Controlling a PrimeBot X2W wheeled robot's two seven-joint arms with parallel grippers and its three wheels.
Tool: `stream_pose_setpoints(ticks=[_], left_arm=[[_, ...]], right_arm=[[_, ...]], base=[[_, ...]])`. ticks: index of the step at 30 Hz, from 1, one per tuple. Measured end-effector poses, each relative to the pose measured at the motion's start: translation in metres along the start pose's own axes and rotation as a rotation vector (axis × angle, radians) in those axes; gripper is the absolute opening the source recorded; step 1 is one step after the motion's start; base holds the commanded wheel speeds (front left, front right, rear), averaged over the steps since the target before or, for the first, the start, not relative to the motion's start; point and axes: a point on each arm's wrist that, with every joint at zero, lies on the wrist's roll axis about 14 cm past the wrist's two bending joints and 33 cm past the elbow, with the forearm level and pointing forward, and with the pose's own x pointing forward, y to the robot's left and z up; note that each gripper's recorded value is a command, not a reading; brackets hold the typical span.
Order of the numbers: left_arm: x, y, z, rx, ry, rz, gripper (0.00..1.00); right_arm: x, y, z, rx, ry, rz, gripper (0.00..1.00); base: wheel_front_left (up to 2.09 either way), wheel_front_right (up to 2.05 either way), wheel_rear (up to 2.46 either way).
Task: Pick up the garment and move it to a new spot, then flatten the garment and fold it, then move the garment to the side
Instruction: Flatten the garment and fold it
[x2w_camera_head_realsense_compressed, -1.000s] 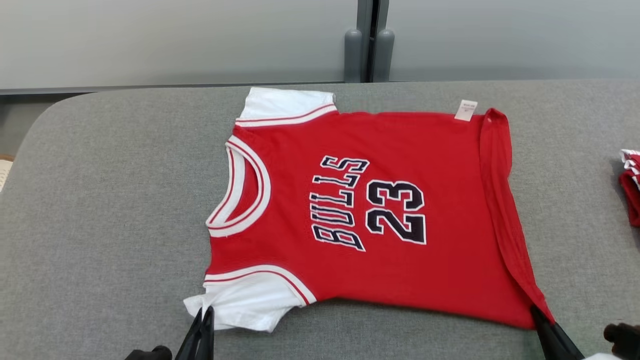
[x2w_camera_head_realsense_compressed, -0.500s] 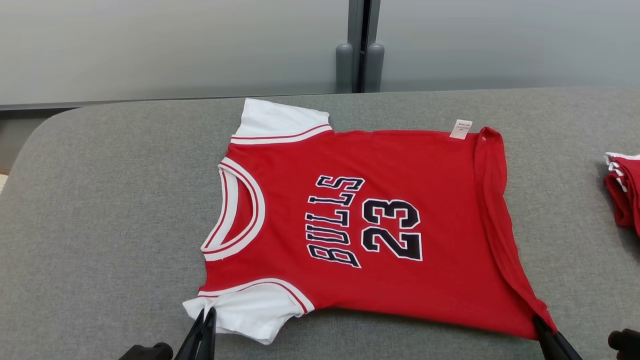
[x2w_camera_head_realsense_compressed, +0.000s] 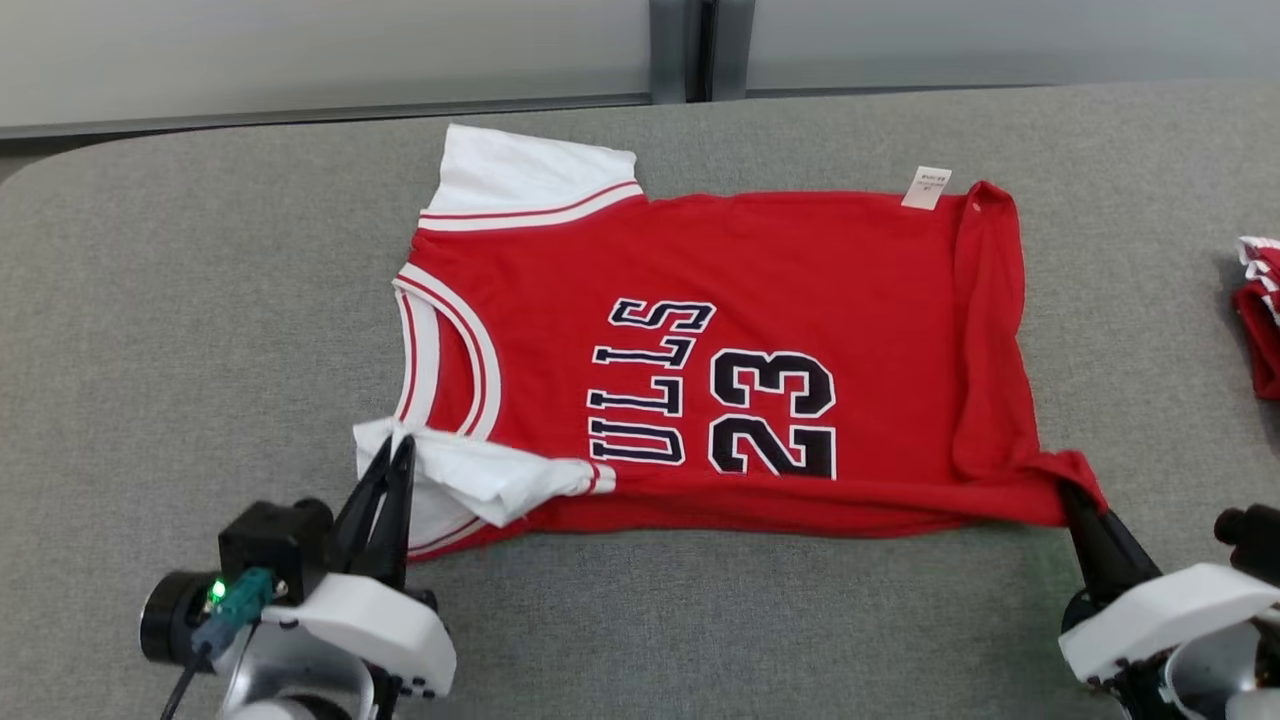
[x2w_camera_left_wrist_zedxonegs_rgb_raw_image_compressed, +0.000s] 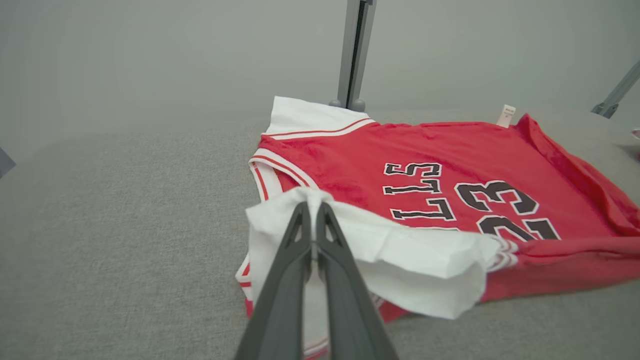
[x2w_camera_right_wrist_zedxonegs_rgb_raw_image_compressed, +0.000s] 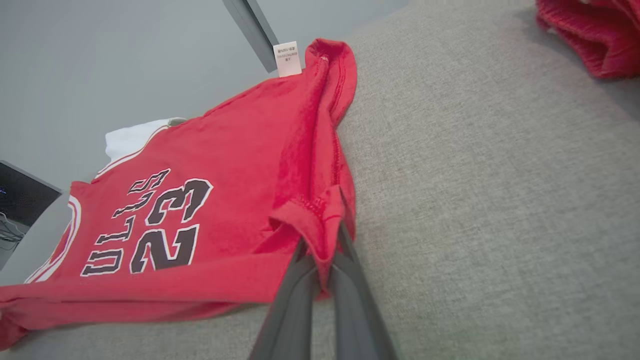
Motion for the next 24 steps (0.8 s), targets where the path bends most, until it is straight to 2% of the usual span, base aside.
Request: stream_pose_setpoints(ticks=[5, 6, 7, 8, 9, 10, 14, 19, 24], left_arm=[[0.037, 0.003, -0.007, 0.005, 0.010, -0.015, 0.00], [0.043, 0.003, -0.010, 0.005, 0.015, -0.018, 0.00], [0.048, 0.003, -0.012, -0.003, 0.018, -0.019, 0.00], [0.053, 0.002, -0.016, -0.008, 0.027, -0.018, 0.16], [0.057, 0.002, -0.019, -0.016, 0.030, -0.018, 0.80], [0.060, 0.001, -0.018, -0.028, 0.017, -0.018, 1.00], [0.067, 0.002, -0.005, -0.029, -0.073, -0.012, 1.00], [0.064, 0.006, 0.026, -0.008, -0.279, 0.028, 1.00], [0.057, 0.007, 0.047, 0.025, -0.369, 0.049, 1.00]], right_arm=[[0.028, 0.009, 0.015, -0.009, -0.027, 0.037, 0.00], [0.032, 0.011, 0.016, -0.009, -0.031, 0.045, 0.42], [0.036, 0.012, 0.016, -0.016, -0.031, 0.052, 0.74], [0.039, 0.013, 0.017, -0.024, -0.035, 0.059, 1.00], [0.041, 0.014, 0.019, -0.027, -0.047, 0.067, 1.00], [0.043, 0.015, 0.023, -0.033, -0.069, 0.073, 1.00], [0.046, 0.023, 0.041, -0.070, -0.170, 0.106, 1.00], [0.037, 0.031, 0.076, -0.194, -0.347, 0.144, 1.00], [0.022, 0.035, 0.101, -0.313, -0.454, 0.154, 1.00]], base=[[0.00, 0.00, 0.00], [0.00, 0.00, 0.00], [0.00, 0.00, 0.00], [0.00, 0.00, 0.00], [0.00, 0.00, 0.00], [0.00, 0.00, 0.00], [0.00, 0.00, 0.00], [0.00, 0.00, 0.00], [0.00, 0.00, 0.00]])
